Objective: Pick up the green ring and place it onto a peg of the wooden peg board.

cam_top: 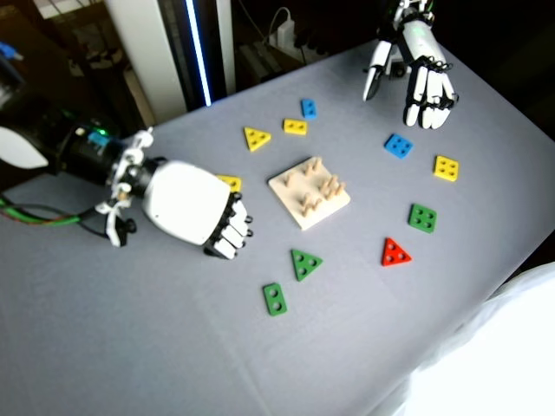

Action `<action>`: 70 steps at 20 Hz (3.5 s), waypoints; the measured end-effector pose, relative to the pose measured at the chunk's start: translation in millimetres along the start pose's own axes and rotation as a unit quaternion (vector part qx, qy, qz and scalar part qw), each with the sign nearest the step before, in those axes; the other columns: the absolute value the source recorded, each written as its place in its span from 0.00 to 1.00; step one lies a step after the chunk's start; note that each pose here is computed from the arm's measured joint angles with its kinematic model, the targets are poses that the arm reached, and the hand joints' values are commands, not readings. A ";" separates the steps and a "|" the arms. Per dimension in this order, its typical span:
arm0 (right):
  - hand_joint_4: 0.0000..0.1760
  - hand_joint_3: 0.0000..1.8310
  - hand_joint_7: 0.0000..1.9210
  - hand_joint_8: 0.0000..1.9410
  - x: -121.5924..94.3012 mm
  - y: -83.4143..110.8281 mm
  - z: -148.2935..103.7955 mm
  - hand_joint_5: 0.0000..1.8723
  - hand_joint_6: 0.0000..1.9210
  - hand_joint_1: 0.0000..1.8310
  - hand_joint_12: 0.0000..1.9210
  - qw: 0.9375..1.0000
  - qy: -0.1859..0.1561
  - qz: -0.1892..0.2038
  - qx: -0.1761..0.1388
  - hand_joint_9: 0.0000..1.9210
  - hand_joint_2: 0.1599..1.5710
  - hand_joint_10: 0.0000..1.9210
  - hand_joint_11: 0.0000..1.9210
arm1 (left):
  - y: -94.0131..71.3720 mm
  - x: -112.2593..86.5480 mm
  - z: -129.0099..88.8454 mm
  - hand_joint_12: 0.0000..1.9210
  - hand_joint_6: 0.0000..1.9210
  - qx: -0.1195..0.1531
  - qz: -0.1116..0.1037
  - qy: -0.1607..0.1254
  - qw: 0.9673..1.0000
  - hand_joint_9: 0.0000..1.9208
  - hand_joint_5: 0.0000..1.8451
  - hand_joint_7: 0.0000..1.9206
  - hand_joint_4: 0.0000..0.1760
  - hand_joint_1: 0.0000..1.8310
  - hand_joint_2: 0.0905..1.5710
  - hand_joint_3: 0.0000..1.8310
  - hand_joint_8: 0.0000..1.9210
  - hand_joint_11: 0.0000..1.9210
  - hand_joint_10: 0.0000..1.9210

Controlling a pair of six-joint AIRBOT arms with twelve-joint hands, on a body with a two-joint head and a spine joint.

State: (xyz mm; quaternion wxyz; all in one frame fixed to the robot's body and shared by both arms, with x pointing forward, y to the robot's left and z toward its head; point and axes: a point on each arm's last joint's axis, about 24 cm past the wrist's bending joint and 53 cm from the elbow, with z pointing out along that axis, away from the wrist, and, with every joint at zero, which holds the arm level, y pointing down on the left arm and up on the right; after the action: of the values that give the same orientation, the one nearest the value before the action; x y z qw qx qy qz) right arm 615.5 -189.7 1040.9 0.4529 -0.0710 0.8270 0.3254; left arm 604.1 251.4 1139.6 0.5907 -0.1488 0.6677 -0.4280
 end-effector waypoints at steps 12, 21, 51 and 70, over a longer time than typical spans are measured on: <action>0.00 0.00 0.38 0.80 -25.8 113.8 18.7 0.51 0.47 0.67 0.82 0.984 -0.039 -0.033 -0.172 0.48 0.73 0.77 0.52 | -0.7 -0.4 0.0 0.32 0.00 0.001 0.000 -0.001 1.000 0.12 0.29 0.18 0.20 0.42 0.64 0.00 0.00 0.00 0.00; 0.00 0.00 0.38 0.83 -2.6 134.2 32.1 0.49 0.46 0.67 0.87 0.978 -0.002 -0.038 -0.204 0.50 0.74 0.78 0.54 | -0.5 -0.5 0.0 0.31 0.00 0.001 0.000 -0.001 1.000 0.12 0.29 0.19 0.21 0.45 0.63 0.00 0.00 0.00 0.00; 0.41 0.00 0.21 0.00 24.4 136.7 49.2 0.24 0.00 0.56 0.64 0.979 0.033 -0.044 -0.198 0.19 0.59 0.14 0.03 | -1.6 -0.6 0.0 0.35 0.00 0.003 -0.002 -0.001 1.000 0.13 0.28 0.20 0.27 0.43 0.63 0.00 0.00 0.00 0.00; 0.24 0.00 0.31 0.00 -131.6 95.5 -74.1 0.27 0.00 0.29 0.30 0.917 -0.291 0.143 -0.232 0.31 0.78 0.00 0.15 | -41.2 -46.1 -13.5 0.30 0.00 0.088 -0.048 -0.119 0.988 0.10 0.09 0.11 0.18 0.44 0.71 0.01 0.00 0.00 0.00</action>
State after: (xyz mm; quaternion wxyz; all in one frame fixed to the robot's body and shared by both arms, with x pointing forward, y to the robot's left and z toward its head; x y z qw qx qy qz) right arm 600.4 -183.4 1218.9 0.5931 0.0424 0.5615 0.5755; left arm 591.0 264.9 1200.0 0.6551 -0.1780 0.5444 -0.4927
